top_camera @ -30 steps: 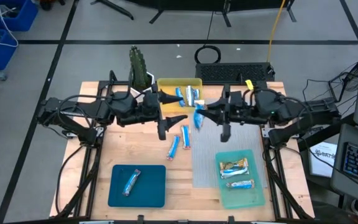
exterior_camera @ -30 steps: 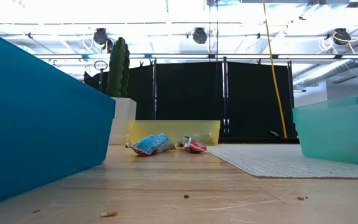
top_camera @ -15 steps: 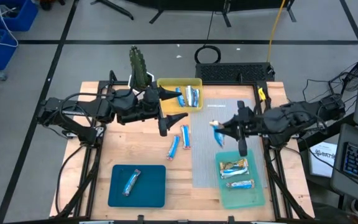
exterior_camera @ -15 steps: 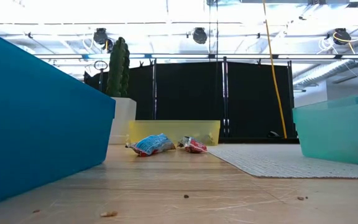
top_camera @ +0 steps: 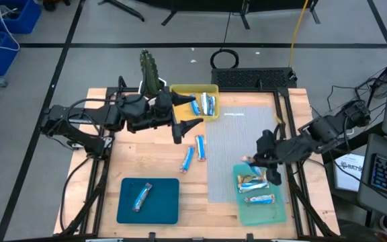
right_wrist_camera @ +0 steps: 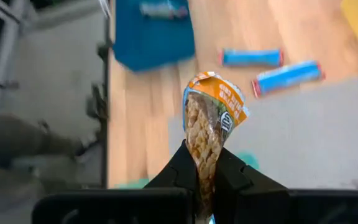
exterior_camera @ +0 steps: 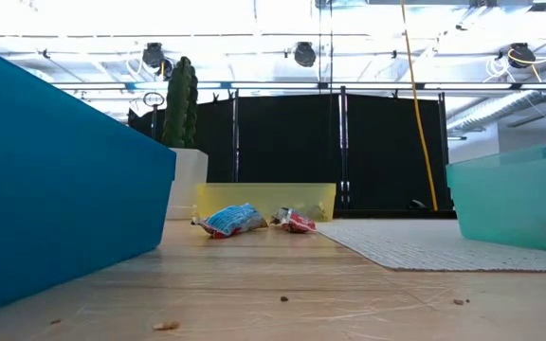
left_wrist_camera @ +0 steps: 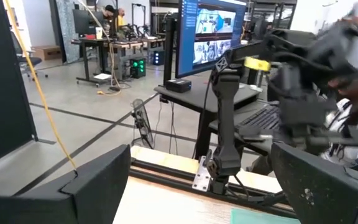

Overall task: Pick and place Granola Bars by type
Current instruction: Put the yellow granola bar into the green bin

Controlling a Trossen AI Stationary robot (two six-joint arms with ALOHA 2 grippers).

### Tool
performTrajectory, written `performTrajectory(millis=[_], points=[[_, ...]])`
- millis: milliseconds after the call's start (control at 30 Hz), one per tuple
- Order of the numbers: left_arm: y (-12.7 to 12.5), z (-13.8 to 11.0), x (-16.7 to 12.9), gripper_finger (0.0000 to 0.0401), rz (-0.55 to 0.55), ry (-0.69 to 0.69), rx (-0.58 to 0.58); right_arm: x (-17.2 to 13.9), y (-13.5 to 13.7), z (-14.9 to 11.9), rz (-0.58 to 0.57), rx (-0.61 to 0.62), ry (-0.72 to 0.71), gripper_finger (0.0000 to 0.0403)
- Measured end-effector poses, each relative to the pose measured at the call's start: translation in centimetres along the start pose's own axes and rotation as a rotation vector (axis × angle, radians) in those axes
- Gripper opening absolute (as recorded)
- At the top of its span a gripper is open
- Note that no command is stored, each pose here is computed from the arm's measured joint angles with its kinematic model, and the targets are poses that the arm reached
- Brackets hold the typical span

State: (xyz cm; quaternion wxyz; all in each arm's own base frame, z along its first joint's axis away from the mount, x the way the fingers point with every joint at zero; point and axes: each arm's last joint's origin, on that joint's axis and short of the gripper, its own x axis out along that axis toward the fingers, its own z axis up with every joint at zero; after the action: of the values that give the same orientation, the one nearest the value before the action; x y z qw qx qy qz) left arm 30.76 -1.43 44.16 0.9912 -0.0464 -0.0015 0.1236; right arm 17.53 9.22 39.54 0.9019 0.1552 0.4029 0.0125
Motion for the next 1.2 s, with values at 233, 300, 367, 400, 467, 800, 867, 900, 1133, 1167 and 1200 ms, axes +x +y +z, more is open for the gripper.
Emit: performTrajectory(millis=[233,300,367,400,467,800,867,900,1133,1167,1200], points=[[0.5,0.0,0.2,0.0388,0.015,-0.002,-0.013,3.1,1.5,-1.2,-0.069,-0.072,0.282,0.0009],[0.5,0.0,0.2,0.0388,0.016,-0.002,-0.013,4.1,1.9,-1.7,-0.091,-0.091,0.363,0.0009],[0.5,0.0,0.2,0.0388,0.016,-0.001,-0.013,5.0,2.3,-2.2,-0.113,-0.113,0.423,0.0009],[0.5,0.0,0.2,0.0388,0.016,-0.001,-0.013,5.3,2.5,-2.4,-0.120,-0.126,0.446,0.0009],[0.5,0.0,0.2,0.0388,0.014,0.005,-0.013,5.9,2.8,-2.7,-0.128,-0.144,0.480,0.0009],[0.5,-0.4,0.1,0.0388,0.012,0.045,-0.005,8.0,3.5,-3.3,-0.176,-0.186,0.560,0.0009],[0.5,-0.4,0.2,0.0388,0.011,0.044,-0.005,8.5,3.8,-3.6,-0.201,-0.205,0.561,0.0009],[0.5,-0.4,0.2,0.0388,0.011,0.043,-0.005,8.8,4.0,-3.7,-0.210,-0.211,0.566,0.0009],[0.4,-0.4,0.1,0.0388,0.005,0.040,-0.006,11.5,4.5,-5.3,-0.216,-0.217,0.589,0.0009],[0.3,-0.4,0.1,0.0388,0.002,0.041,-0.007,11.9,4.3,-5.7,-0.216,-0.207,0.590,0.0009],[0.2,-0.4,0.1,0.0388,0.000,0.041,-0.007,12.2,4.2,-6.0,-0.211,-0.195,0.602,0.0009]])
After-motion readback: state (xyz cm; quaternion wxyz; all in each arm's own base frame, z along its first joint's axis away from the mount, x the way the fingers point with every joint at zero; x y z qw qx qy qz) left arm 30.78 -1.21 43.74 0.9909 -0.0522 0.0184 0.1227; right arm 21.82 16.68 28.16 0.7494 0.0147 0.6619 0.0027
